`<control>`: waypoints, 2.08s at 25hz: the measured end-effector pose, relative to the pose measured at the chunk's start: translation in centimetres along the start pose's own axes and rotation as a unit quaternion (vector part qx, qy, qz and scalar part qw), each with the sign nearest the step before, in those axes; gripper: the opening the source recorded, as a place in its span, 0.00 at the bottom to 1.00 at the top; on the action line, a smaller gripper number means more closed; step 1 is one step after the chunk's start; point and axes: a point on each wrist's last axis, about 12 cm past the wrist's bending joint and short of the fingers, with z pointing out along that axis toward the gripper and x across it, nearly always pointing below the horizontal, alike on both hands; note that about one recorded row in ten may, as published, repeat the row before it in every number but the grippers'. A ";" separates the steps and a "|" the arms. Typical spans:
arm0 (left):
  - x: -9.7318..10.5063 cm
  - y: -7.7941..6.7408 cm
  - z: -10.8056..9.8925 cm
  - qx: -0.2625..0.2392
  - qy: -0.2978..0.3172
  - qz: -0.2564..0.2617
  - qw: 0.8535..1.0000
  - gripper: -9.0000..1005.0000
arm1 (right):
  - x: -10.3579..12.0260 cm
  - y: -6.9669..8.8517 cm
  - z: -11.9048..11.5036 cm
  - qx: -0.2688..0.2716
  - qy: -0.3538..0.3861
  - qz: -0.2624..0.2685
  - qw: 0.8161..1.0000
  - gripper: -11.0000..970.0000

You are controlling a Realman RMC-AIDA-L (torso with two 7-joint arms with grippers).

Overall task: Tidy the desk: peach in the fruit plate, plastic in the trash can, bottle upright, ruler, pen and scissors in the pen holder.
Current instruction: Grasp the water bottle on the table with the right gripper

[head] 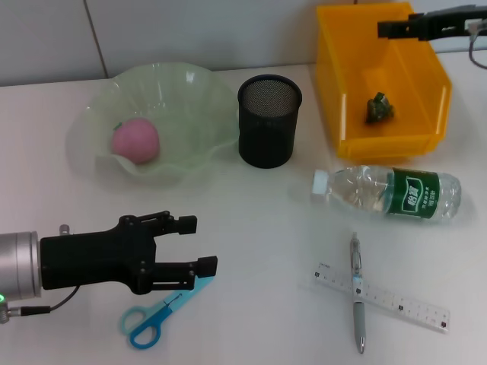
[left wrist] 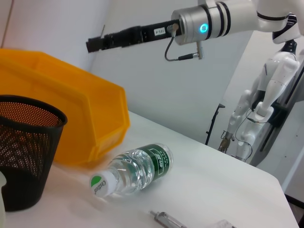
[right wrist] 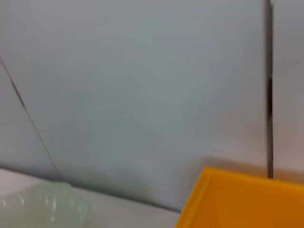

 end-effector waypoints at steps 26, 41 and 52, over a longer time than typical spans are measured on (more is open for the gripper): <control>-0.1 0.0 -0.2 -0.001 -0.005 -0.009 1.000 0.86 | -0.5 3.7 -4.1 -0.113 0.324 -0.165 0.925 0.73; -0.4 0.3 -0.5 -0.013 -0.021 -0.012 1.000 0.86 | 0.5 6.6 0.5 -0.102 0.362 -0.306 0.875 0.73; -0.1 0.2 -0.6 -0.017 -0.029 -0.021 0.999 0.86 | 1.6 7.1 1.5 -0.092 0.347 -0.318 0.877 0.73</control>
